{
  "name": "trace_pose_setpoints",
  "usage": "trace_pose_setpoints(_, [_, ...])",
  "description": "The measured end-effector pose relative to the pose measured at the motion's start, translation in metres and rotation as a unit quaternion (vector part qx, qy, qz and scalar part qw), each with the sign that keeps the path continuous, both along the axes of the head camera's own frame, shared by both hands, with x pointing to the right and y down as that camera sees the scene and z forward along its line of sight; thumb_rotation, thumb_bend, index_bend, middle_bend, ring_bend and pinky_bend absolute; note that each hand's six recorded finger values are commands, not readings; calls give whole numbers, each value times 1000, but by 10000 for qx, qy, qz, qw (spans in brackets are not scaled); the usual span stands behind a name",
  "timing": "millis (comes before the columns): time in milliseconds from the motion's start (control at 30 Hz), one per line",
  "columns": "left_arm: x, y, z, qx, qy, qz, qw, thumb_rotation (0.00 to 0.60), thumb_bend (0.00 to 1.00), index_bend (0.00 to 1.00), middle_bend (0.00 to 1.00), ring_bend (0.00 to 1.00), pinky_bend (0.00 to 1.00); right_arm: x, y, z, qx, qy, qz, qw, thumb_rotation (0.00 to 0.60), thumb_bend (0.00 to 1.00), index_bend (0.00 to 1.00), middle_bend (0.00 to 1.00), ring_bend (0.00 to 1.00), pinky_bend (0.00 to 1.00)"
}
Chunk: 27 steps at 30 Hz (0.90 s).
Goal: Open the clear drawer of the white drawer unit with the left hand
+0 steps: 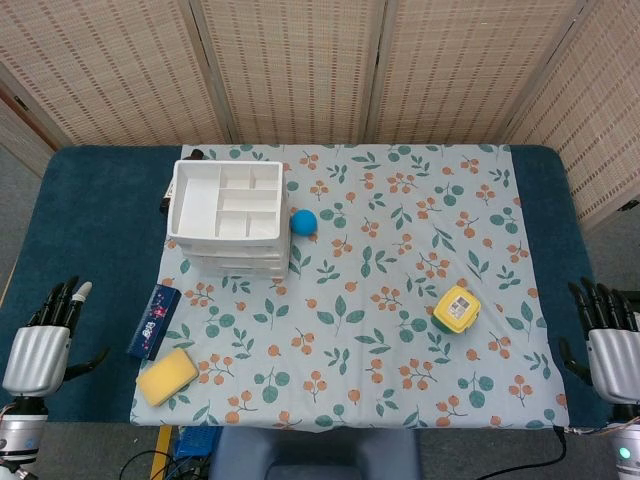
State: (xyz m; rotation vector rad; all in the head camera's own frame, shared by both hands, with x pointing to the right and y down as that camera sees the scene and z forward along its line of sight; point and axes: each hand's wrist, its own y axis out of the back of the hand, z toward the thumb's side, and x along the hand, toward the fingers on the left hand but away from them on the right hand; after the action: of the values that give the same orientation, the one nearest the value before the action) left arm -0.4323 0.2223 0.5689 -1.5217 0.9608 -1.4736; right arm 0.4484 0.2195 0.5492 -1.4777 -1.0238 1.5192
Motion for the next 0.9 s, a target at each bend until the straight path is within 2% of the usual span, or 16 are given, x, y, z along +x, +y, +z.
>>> trace_pose_setpoints(400, [1, -1, -3, 111, 118, -42, 9999, 600, 185, 4, 6, 25, 294, 1, 1, -4, 49, -14, -7, 10000, 600, 451, 0, 0, 0, 0])
trace_pose_setpoints(533, [4, -4, -5, 206, 281, -39, 9994, 600, 185, 98, 71, 69, 296, 2, 1, -7, 119, -18, 5, 9999, 600, 451, 0, 0, 0, 0])
trace_pose_setpoints(633, [10, -7, -4, 164, 420, 9, 9990, 600, 185, 164, 143, 140, 310, 3, -1, -10, 195, -26, 11, 9998, 600, 451, 0, 0, 0, 0])
trace_pose_setpoints(800, [29, -17, -4, 31, 1061, 35, 9943, 600, 186, 243, 289, 275, 429, 3, -3, -14, 268, -43, 21, 9996, 600, 451, 0, 0, 0, 0])
trace_pose_setpoints(900, [46, -26, -2, 15, 1394, 144, 9901, 600, 185, 291, 375, 362, 605, 3, -3, -16, 273, -46, 26, 9996, 600, 451, 0, 0, 0, 0])
